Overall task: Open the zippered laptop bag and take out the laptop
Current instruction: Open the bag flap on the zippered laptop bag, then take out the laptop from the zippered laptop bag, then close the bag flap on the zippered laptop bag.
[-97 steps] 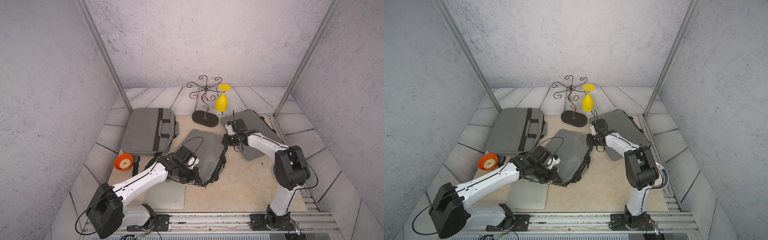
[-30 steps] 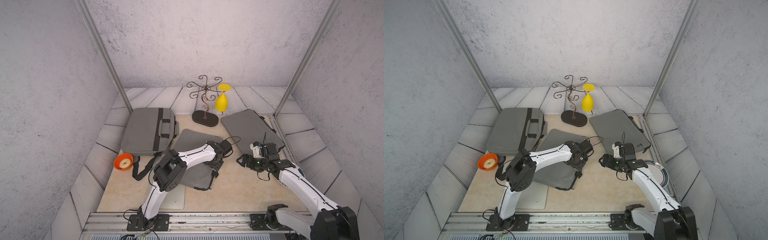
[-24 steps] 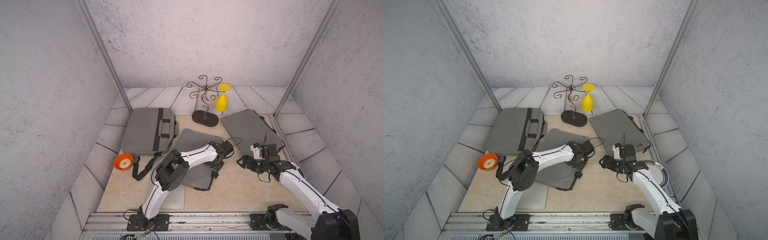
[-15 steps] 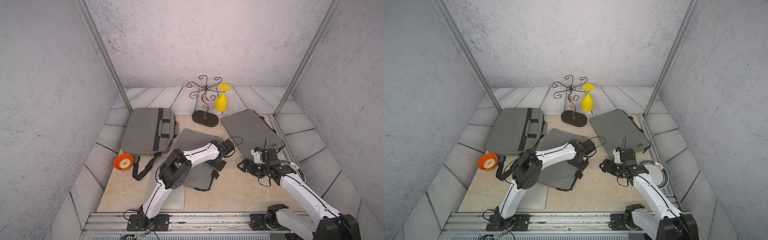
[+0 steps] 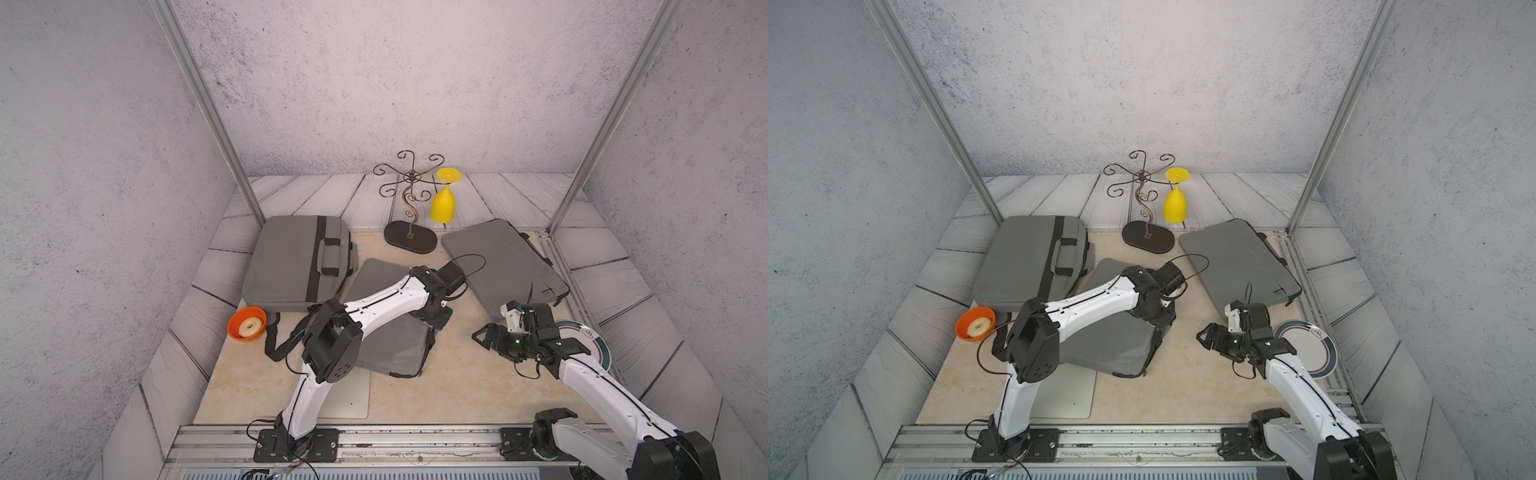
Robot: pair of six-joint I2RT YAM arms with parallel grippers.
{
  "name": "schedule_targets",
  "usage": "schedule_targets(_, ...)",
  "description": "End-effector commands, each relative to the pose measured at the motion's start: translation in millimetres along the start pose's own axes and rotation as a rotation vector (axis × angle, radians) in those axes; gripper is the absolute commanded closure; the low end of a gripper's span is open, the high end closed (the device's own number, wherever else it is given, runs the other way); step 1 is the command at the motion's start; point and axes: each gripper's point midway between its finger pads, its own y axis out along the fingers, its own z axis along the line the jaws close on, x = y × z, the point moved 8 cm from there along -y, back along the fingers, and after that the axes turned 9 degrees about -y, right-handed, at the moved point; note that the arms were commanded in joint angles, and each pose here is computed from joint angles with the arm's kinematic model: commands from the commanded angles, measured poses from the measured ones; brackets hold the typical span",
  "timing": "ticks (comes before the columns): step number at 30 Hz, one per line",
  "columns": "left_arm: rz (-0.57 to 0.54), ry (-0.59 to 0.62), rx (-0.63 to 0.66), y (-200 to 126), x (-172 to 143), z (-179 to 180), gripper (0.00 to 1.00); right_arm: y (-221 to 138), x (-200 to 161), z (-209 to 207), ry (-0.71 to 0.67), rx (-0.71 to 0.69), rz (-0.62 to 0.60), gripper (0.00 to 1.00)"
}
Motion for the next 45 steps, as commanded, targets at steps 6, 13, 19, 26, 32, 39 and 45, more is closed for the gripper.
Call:
schedule_targets(6,-0.152,-0.023,-0.009,-60,14,15,1.0,13,22,14,0.1,0.183,-0.063,0.28)
schedule_targets(13,-0.234,-0.058,-0.073,-92,22,24,1.0,32,42,25,0.156,0.292,-0.077,0.38)
schedule_targets(19,-0.275,-0.067,-0.123,-113,25,31,1.0,66,53,45,0.173,0.379,-0.056,0.48)
schedule_targets(26,-0.295,-0.072,-0.164,-131,22,38,1.0,111,66,77,0.165,0.477,-0.024,0.5)
schedule_targets(32,-0.291,-0.076,-0.169,-134,20,42,1.0,153,67,86,0.217,0.519,0.011,0.5)
schedule_targets(39,-0.303,-0.088,-0.193,-137,20,42,1.0,193,62,97,0.228,0.543,0.071,0.49)
schedule_targets(45,-0.294,-0.082,-0.214,-135,20,41,1.0,218,54,101,0.251,0.546,0.103,0.48)
